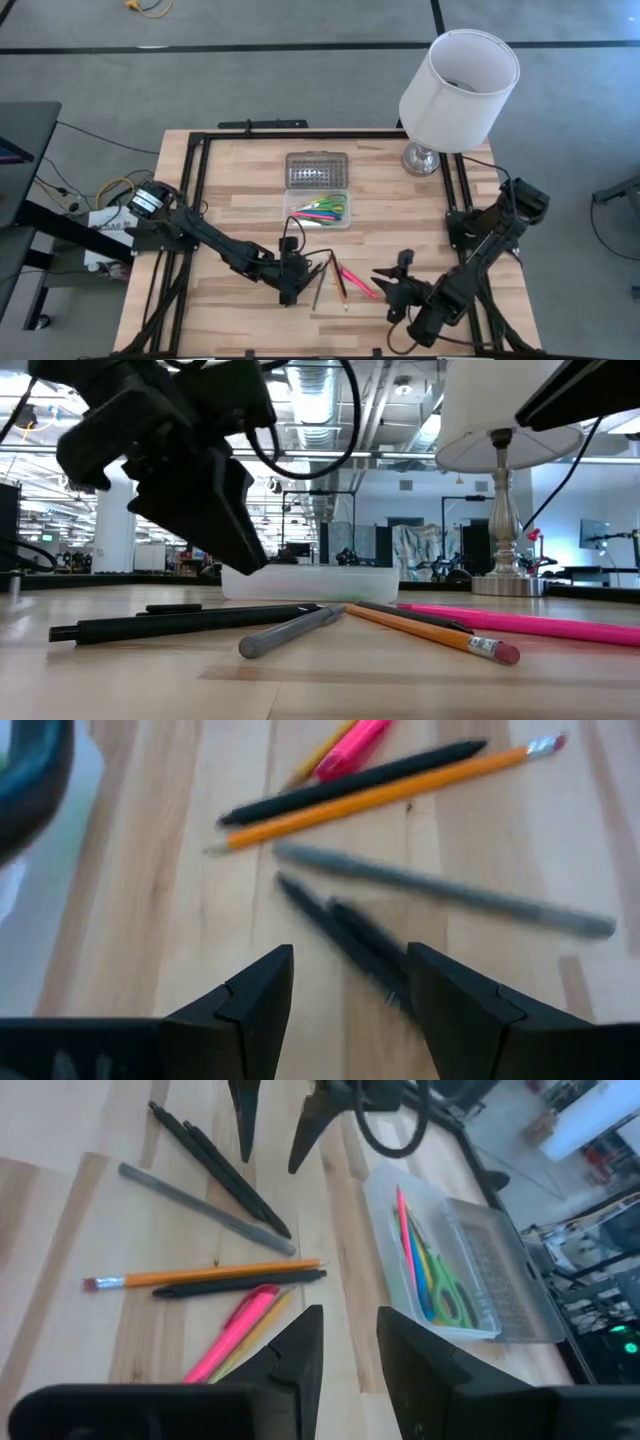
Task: Pick & place school supplies into a supply box
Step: Put the left black pen into the black supply box
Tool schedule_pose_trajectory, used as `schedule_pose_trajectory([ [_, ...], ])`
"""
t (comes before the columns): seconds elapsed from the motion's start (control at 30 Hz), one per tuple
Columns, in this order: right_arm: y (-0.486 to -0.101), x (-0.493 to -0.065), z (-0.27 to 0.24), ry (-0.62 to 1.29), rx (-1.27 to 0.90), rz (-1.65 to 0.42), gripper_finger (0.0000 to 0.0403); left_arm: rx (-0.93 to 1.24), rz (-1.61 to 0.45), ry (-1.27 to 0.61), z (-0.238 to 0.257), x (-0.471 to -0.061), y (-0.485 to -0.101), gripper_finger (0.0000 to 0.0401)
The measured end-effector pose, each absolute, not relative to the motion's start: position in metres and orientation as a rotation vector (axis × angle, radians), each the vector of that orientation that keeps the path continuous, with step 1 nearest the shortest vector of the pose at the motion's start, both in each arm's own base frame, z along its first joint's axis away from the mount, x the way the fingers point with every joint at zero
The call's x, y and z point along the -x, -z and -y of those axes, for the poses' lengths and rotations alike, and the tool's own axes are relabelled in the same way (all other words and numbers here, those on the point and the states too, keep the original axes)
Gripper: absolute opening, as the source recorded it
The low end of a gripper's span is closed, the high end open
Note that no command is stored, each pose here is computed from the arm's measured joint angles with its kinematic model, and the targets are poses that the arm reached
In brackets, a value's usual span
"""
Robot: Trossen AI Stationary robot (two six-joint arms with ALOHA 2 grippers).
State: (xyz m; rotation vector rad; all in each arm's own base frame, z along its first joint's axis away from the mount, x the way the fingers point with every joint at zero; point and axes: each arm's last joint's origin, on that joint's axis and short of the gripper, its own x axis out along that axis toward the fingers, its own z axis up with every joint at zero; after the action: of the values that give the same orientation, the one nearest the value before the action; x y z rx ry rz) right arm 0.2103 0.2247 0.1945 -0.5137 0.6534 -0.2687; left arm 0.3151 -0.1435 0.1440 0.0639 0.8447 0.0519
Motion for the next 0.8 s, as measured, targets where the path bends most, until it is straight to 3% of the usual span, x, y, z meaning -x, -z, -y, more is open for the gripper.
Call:
schedule_pose_trajectory([
  [0.8, -0.195, -0.204, -0.229, 0.275, 0.508, -0.629, 0.0092, -0.092, -0.887, -0.062, 0.143, -0.319, -0.125, 0.0192],
])
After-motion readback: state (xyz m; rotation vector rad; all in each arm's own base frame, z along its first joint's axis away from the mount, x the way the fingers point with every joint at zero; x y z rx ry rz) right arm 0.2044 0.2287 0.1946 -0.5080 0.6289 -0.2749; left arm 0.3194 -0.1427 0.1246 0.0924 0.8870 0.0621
